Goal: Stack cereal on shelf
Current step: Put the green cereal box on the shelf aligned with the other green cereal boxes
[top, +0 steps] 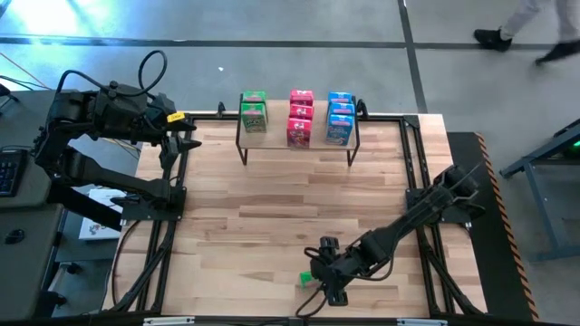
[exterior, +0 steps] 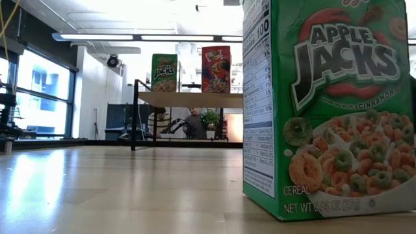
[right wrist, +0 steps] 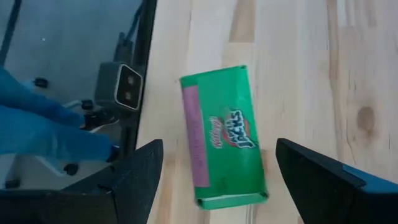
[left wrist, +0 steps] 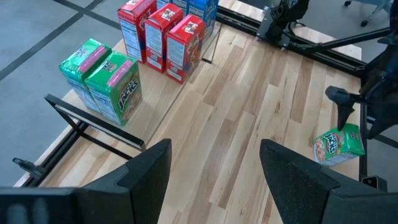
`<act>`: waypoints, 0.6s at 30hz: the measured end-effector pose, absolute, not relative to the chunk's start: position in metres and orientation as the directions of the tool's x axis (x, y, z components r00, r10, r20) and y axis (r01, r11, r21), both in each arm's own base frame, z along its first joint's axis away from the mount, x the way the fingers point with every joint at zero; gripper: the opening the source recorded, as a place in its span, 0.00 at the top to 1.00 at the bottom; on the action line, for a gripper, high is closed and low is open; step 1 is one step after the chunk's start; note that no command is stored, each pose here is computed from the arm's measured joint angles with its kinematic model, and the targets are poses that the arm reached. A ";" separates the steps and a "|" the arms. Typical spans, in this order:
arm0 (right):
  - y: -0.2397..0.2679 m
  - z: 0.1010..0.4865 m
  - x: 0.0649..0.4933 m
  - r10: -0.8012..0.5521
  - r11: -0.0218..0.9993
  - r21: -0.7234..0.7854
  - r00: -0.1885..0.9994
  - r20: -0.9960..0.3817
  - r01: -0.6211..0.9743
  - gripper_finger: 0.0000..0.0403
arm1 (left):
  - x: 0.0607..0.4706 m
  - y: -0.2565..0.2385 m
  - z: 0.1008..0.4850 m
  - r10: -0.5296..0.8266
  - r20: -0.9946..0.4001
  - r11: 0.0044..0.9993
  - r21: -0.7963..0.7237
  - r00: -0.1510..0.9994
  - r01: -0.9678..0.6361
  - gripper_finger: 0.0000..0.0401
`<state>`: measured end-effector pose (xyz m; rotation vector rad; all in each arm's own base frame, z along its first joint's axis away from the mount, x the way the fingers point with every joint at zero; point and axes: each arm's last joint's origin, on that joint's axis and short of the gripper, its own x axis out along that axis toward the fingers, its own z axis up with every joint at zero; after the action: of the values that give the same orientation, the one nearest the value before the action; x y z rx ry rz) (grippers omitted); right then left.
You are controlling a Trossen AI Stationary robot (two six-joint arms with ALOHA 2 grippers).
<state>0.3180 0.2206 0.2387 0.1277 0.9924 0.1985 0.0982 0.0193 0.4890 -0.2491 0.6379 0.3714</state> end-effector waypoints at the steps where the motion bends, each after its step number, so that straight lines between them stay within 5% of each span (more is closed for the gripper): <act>1: 0.220 0.238 0.317 0.216 0.976 0.190 0.528 -0.821 -0.104 0.24 | 0.098 0.019 0.489 0.259 -0.619 0.905 -0.112 0.741 -0.410 0.41; 8: 0.218 0.231 0.316 0.155 0.988 0.146 0.504 -0.850 -0.059 0.26 | 0.098 0.019 0.489 0.259 -0.619 0.905 -0.112 0.741 -0.411 0.41; 18: 0.218 0.228 0.318 0.168 0.985 0.170 0.493 -0.854 -0.042 0.44 | 0.098 0.019 0.489 0.259 -0.619 0.905 -0.112 0.741 -0.411 0.41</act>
<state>0.3182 0.2182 0.2277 0.1330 1.0489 0.1279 0.0982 0.0193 0.4890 -0.2491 0.6379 0.3714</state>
